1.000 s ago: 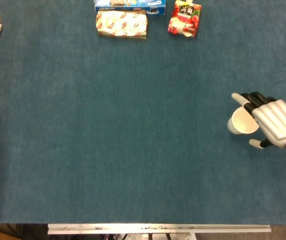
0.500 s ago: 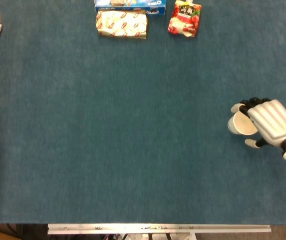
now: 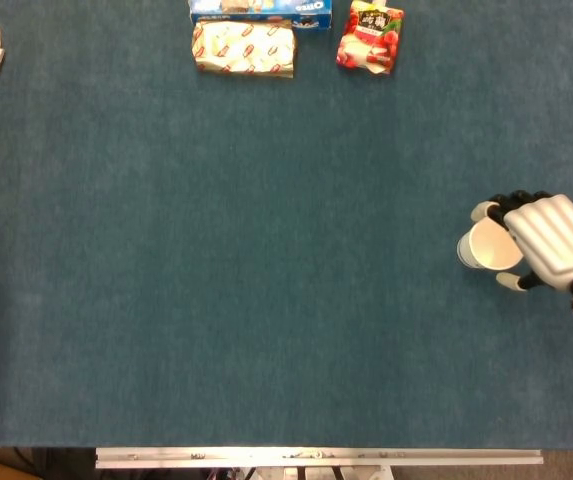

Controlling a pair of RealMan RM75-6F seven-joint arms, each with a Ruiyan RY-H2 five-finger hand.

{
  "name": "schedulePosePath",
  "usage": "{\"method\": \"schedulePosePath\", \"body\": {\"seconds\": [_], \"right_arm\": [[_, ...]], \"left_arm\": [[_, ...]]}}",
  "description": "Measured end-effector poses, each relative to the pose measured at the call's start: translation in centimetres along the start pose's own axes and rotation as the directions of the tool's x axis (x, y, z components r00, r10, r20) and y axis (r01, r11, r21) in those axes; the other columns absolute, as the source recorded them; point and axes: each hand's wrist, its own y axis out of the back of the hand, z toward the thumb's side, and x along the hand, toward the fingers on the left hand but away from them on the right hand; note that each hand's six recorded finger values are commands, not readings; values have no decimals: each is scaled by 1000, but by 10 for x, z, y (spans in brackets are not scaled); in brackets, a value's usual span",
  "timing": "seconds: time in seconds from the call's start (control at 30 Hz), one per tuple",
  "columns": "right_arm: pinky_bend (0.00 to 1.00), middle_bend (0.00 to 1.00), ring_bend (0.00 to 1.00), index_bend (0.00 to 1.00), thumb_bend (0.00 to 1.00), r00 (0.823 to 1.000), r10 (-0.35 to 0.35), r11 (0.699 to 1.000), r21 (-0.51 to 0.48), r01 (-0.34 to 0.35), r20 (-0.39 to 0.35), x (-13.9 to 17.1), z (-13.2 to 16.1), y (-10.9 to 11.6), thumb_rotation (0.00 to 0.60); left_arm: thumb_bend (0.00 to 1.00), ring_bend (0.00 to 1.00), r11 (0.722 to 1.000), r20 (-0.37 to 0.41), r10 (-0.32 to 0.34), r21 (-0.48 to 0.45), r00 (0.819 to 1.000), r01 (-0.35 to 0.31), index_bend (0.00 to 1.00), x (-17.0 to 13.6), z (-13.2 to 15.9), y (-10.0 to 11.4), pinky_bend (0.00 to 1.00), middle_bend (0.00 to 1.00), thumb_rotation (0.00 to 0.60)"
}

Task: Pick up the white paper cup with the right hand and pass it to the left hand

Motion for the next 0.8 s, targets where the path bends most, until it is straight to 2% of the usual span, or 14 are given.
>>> {"method": "schedulePosePath", "body": {"seconds": [0.53,0.8], "right_arm": [[441,426,418,418,0,1000,-16,1000,-3,16,9,0,-1,2,600],[441,430,422,419,0,999,-40,998,-38,40,2,6,0,16,600]], "left_arm": [[252,311,1000,-3,-7,-8,1000,7,319,-2,0,-4,597,349,600],[252,311,1000,16,1,-14,1000,-1,319,1,7,-1,597,350,600]]}}
